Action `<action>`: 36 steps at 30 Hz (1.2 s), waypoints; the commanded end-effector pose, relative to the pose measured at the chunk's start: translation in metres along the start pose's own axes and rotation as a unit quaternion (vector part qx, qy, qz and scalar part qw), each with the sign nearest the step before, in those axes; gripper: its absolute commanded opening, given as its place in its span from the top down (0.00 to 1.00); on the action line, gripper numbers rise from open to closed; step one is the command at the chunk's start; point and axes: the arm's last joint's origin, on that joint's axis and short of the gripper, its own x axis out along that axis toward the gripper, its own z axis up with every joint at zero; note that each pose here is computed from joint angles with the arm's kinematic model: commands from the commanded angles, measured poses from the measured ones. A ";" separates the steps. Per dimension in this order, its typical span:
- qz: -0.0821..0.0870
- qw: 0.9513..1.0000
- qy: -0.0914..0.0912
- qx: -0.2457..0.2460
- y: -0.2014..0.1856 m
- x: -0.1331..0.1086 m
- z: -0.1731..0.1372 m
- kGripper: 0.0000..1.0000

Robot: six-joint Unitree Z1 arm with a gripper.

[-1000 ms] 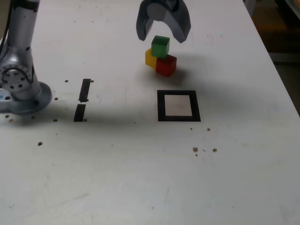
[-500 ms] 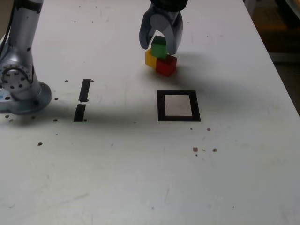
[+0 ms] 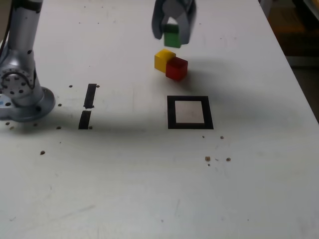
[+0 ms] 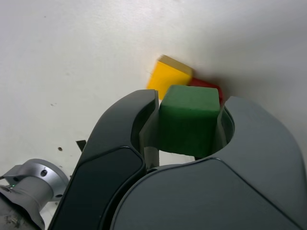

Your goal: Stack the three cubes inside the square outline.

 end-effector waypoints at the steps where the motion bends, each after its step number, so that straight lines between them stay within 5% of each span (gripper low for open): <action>1: 0.007 1.000 -0.011 0.011 -0.009 -0.018 0.010 0.77; 6: 0.005 0.998 -0.041 0.041 -0.037 -0.042 0.050 0.77; 12: -0.022 0.997 -0.055 0.054 -0.062 -0.032 0.091 0.77; 29: -0.019 0.998 -0.018 0.060 -0.063 0.026 0.148 0.72; 31: -0.018 0.998 -0.013 0.060 -0.063 0.030 0.150 0.67; 36: -0.017 0.998 -0.011 0.060 -0.062 0.031 0.151 0.26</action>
